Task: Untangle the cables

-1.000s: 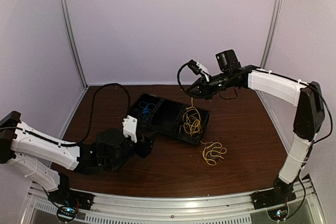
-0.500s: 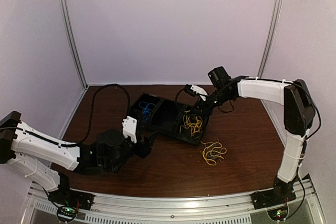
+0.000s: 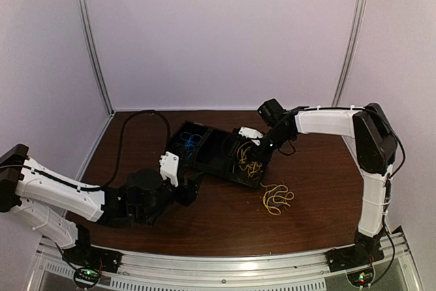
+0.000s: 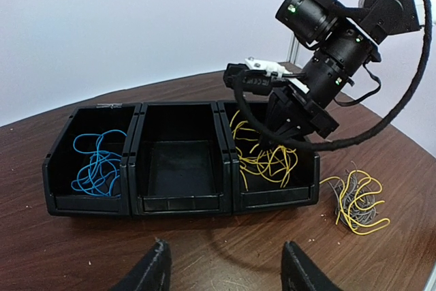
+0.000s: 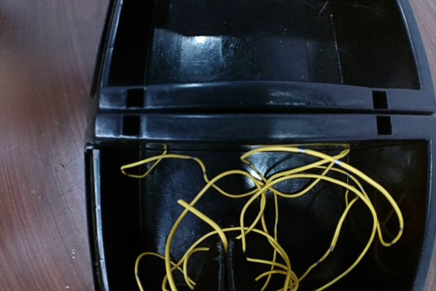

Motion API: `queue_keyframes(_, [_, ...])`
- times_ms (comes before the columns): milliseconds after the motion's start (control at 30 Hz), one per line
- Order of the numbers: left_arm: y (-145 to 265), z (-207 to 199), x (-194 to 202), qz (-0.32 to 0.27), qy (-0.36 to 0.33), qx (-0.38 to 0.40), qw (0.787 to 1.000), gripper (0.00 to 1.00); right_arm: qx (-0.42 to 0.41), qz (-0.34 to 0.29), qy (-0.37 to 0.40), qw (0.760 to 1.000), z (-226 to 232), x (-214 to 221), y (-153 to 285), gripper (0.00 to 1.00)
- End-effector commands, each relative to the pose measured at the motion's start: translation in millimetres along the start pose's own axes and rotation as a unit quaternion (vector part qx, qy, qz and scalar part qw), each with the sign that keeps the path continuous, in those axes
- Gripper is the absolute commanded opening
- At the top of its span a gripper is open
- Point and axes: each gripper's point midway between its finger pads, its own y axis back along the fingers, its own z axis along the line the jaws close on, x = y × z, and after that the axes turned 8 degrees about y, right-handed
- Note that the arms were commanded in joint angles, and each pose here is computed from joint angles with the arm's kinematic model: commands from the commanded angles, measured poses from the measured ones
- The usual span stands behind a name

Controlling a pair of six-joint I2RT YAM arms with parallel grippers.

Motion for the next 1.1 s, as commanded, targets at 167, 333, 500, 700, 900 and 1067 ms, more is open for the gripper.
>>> queue_keyframes(167, [-2,-6,-12,-0.015,0.004,0.003,1.000,0.56,0.042,0.025,0.015,0.999,-8,-7,3,0.00])
queue_keyframes(333, [-2,-6,-11,-0.014,0.007,0.004,1.000,0.56,0.045,0.028,0.012,0.999,-8,-6,5,0.01])
queue_keyframes(500, [-1,-5,-11,-0.013,0.008,0.005,1.000,0.56,0.049,0.018,0.010,0.999,-7,-14,13,0.03])
queue_keyframes(700, [0,-5,-12,-0.015,0.010,0.004,1.000,0.56,0.045,0.006,0.009,0.999,-3,-24,29,0.09])
queue_keyframes(900, [-1,-5,-13,-0.016,0.009,0.004,1.000,0.56,0.044,-0.001,0.008,0.999,1,-29,39,0.15])
queue_keyframes(1067, [-2,-7,-12,-0.015,0.010,0.007,1.000,0.56,0.047,-0.010,0.010,0.999,3,-35,51,0.18])
